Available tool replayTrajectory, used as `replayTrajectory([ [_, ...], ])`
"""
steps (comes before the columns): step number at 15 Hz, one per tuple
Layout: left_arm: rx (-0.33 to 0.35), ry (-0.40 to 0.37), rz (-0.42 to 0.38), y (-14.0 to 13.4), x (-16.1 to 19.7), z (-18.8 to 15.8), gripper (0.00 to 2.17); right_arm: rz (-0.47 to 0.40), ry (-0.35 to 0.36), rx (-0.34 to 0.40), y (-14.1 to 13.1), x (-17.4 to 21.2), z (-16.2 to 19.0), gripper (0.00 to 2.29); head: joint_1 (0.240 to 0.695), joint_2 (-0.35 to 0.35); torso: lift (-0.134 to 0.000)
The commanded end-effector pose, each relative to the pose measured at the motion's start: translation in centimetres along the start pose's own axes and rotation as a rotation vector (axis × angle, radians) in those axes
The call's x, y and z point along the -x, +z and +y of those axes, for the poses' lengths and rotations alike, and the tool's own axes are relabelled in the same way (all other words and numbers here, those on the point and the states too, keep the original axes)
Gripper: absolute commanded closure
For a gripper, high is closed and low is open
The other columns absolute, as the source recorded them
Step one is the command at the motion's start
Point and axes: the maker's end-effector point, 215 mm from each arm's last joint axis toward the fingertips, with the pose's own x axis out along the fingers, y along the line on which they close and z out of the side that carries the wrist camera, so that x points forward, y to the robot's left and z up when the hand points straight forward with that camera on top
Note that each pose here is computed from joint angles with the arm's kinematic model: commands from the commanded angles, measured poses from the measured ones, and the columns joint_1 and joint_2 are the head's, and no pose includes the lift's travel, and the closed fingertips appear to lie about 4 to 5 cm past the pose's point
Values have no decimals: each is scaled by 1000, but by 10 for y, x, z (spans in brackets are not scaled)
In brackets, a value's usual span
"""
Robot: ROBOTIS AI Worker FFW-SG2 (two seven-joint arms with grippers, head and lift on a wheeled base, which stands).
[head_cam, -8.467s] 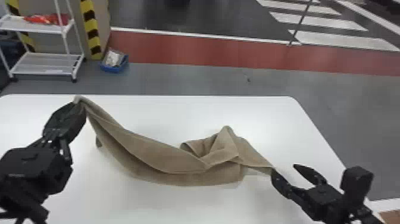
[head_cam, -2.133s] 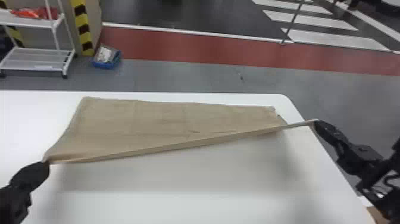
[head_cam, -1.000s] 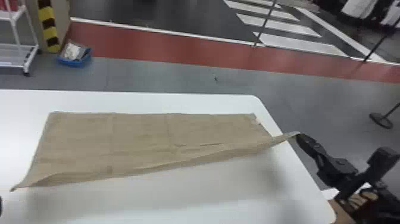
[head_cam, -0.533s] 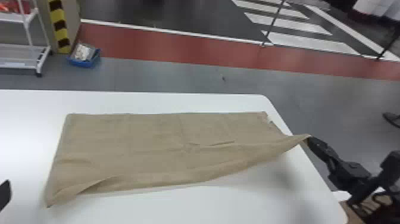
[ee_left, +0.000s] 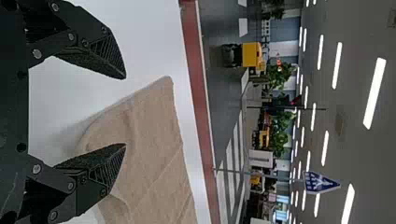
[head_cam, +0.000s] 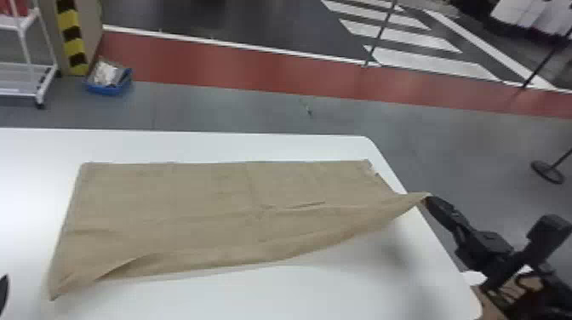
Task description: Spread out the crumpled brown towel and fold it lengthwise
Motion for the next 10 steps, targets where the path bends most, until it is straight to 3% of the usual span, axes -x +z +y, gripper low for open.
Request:
replayTrajectory([
  [1,-2,-37,44,-25,5,0,434,-1,-3,-7,-1,1,-3,1420,695,-350,-124],
  [4,-59,-96,51,-42,-1,-27,434,0,-3,-12,-2,1,-4,1420,695,-350,-124],
  [6,-128,-93,-8,-34,-8,-39,437,-2,-1,-21,-1,2,-4,1420,695,-350,-124],
  [7,-163,-93,5,-39,-12,-44,437,-6,-1,-25,0,4,-3,1420,695,-350,-124],
  [10,-216,-84,-37,-32,-14,-47,441,-14,-18,-33,3,12,-13,1420,695,-350,-124],
])
